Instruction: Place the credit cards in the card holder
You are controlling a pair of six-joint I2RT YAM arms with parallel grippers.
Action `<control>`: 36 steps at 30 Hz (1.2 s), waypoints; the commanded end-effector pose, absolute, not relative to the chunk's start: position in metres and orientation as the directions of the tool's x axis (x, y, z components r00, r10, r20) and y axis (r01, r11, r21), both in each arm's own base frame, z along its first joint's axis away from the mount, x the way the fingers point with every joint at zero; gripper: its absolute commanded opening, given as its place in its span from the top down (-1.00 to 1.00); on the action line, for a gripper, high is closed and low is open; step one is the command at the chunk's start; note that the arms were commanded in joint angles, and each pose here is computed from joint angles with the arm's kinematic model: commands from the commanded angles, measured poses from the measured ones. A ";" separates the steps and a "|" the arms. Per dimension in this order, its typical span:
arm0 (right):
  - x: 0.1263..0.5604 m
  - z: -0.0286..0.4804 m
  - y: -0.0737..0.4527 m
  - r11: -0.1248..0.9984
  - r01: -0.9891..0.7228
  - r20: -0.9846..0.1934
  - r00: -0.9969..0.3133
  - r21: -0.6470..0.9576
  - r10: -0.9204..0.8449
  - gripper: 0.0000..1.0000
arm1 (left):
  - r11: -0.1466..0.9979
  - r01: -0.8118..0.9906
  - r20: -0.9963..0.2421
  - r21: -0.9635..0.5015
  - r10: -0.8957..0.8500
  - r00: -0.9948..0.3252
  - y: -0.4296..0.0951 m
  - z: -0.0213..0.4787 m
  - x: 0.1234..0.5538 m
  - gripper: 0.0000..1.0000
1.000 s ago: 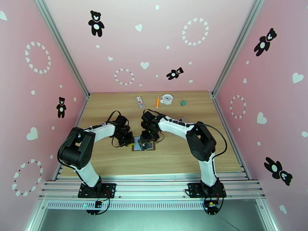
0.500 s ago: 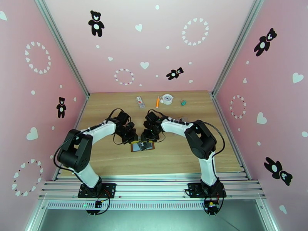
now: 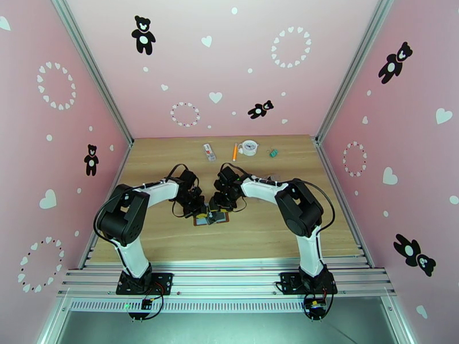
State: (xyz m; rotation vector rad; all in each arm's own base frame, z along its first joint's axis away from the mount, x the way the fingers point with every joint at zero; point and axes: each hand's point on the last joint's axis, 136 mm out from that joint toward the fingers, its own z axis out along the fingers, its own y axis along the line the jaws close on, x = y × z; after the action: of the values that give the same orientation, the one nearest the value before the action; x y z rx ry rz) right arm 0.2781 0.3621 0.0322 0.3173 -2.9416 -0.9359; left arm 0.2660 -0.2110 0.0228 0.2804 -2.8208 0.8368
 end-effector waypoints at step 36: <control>0.256 0.017 0.381 0.755 -0.160 0.095 -0.955 0.636 -0.282 0.29 | 0.867 -0.282 0.247 -0.410 -0.192 -0.950 -0.181 -0.014 0.251 1.00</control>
State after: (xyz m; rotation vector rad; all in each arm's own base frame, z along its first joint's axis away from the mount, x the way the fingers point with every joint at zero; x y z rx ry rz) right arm 0.2710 0.3756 0.0316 0.3232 -2.8194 -1.0127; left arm 0.2646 -0.2050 0.0192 0.3107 -2.8240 0.8730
